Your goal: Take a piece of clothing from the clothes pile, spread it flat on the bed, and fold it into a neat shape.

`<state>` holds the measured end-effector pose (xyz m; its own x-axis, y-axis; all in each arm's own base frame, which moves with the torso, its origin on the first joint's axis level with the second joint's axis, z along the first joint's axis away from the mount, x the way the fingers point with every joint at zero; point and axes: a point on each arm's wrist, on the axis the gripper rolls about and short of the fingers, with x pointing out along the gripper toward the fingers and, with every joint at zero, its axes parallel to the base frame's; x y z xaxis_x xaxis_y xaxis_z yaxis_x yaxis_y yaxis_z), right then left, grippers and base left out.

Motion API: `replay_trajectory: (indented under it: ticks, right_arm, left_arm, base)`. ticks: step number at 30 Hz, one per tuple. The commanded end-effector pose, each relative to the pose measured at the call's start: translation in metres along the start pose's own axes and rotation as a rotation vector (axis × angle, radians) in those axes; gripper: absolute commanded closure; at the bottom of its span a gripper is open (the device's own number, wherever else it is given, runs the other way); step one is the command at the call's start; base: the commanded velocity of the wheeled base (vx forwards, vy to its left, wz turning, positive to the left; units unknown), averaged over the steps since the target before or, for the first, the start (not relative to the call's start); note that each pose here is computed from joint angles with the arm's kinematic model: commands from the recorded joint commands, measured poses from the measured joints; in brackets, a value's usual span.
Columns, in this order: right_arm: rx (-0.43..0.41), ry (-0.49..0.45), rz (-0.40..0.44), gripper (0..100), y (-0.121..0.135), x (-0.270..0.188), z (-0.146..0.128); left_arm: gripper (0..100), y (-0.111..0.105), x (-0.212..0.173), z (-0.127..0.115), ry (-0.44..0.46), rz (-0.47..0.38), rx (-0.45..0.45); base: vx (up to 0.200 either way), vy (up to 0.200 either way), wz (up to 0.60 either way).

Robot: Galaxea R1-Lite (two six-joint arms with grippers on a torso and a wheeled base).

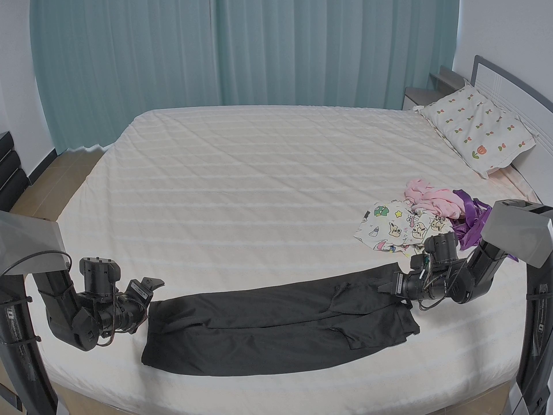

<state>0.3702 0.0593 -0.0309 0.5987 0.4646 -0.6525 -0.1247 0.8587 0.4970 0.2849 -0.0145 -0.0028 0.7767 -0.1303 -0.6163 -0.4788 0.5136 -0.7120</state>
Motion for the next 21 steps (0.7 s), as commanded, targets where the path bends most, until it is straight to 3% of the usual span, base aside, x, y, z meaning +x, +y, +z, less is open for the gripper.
replay_trajectory:
  ticks: [1,11,16,21]
  right_arm:
    - [-0.001,-0.006,0.001,100,0.001,-0.002,0.001]
    - [-0.038,-0.059,0.039,100,0.014,-0.020,0.012]
    - [-0.139,-0.176,0.103,100,0.018,-0.025,0.013]
    - [-0.189,-0.192,0.176,100,0.016,-0.025,0.005]
  left_arm:
    - [0,0.001,0.000,-0.001,0.003,0.005,-0.001]
    - [0,0.001,0.000,-0.001,0.003,0.005,0.000]
    - [0,0.002,0.001,-0.001,0.003,0.006,0.000]
    - [0,0.002,0.001,-0.001,0.003,0.006,0.000]
  base:
    - [0.000,0.000,0.00]
    - [0.000,0.000,0.00]
    - [0.000,0.000,0.00]
    - [0.000,0.000,0.00]
